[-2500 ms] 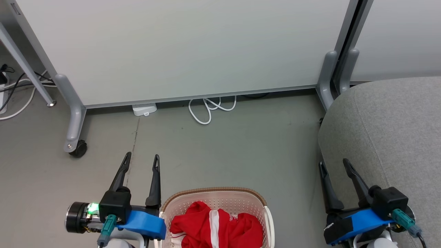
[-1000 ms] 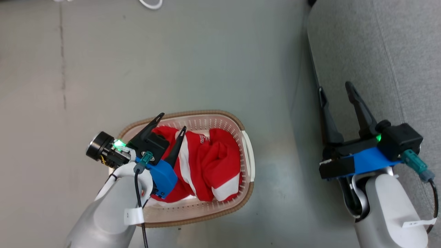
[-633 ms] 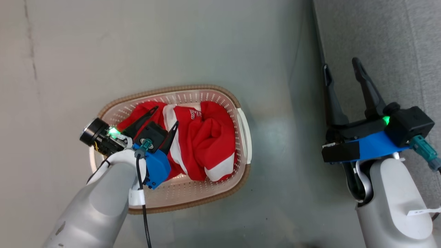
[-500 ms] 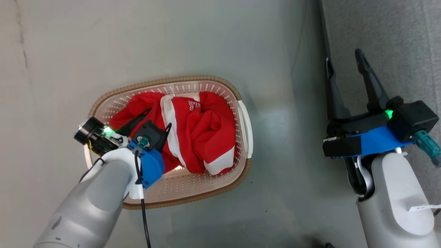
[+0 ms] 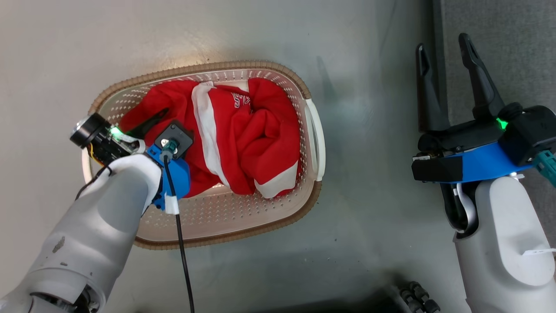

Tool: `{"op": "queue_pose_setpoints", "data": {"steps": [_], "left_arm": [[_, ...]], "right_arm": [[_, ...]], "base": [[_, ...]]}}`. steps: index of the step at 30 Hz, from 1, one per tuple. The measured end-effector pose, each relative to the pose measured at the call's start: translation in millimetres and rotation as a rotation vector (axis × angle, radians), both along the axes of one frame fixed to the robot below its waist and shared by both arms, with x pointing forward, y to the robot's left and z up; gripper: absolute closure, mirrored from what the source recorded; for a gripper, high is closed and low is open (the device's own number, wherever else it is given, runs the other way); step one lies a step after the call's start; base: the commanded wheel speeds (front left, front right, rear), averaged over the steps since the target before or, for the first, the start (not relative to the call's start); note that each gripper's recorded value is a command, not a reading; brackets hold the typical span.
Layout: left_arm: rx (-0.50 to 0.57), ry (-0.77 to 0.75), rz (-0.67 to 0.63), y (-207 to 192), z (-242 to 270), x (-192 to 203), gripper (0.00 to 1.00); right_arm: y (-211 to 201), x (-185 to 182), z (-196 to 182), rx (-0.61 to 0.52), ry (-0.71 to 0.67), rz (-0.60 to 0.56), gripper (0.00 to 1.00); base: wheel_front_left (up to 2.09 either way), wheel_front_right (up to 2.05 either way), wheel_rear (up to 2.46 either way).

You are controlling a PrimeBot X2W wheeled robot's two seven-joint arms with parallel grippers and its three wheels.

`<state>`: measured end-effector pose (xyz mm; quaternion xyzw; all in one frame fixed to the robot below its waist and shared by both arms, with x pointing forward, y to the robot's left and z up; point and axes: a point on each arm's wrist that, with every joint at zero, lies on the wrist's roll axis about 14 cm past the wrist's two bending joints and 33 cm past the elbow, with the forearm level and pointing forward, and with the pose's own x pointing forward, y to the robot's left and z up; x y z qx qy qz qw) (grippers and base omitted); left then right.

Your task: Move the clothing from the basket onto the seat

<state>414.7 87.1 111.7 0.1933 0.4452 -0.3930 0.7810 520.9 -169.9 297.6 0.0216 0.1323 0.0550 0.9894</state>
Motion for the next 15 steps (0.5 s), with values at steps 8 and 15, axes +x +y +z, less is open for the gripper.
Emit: {"op": "queue_pose_setpoints", "data": {"steps": [8, 15], "left_arm": [[0.066, 0.057, -0.039, 8, -19, -8, 0.00], [0.113, 0.096, -0.064, 12, -26, -14, 1.00]], "right_arm": [[1, -2, -18, -0.005, 0.031, 0.005, 0.00], [2, 1, -20, -0.006, 0.028, 0.008, 0.00]], "base": [[0.00, 0.00, 0.00], [0.00, 0.00, 0.00]]}}
